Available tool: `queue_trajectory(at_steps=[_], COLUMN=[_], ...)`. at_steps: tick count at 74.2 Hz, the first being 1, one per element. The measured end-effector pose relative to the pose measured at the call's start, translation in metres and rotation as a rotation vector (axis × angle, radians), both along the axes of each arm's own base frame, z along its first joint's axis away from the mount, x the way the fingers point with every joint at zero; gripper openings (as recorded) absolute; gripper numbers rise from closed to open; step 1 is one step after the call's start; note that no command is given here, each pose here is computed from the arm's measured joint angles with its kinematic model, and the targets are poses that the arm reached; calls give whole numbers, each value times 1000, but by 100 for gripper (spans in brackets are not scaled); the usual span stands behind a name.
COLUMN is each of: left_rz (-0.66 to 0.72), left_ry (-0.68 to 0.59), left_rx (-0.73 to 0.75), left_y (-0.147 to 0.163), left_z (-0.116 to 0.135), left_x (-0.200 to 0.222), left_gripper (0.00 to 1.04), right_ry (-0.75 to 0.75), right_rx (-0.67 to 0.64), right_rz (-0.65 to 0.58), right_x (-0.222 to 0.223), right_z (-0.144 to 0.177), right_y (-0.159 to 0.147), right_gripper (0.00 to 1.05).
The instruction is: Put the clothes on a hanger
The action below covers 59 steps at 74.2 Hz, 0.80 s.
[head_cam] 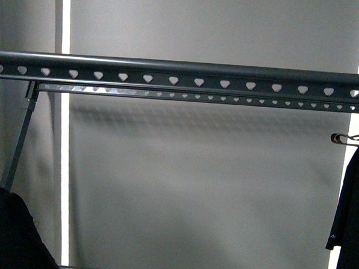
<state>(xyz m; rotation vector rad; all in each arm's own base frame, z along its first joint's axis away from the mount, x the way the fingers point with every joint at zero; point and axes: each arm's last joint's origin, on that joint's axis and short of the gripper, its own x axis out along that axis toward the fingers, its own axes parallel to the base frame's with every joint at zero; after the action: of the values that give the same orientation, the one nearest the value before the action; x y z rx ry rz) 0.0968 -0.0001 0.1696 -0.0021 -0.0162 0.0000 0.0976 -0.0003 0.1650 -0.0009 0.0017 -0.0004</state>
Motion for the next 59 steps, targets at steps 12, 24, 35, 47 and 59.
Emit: queue_trajectory(at_steps=[12, 24, 35, 47, 59], left_rz=[0, -109, 1, 270, 332], left_ry=[0, 56, 127, 201, 298], left_rx=[0, -18, -226, -595, -828], left_y=[0, 0, 6, 5, -7], left_z=[0, 0, 40, 96, 109], left_x=[0, 2, 29, 88, 149], left_gripper=[98, 98, 98, 98, 98], right_ry=[0, 0, 0, 0, 0], right_rx=[0, 0, 0, 0, 0], right_rz=[0, 0, -1, 0, 1], right_x=[0, 0, 0, 0, 0], right_z=[0, 0, 0, 0, 0], right_y=[0, 0, 0, 0, 0], right_gripper=[97, 97, 97, 97, 97])
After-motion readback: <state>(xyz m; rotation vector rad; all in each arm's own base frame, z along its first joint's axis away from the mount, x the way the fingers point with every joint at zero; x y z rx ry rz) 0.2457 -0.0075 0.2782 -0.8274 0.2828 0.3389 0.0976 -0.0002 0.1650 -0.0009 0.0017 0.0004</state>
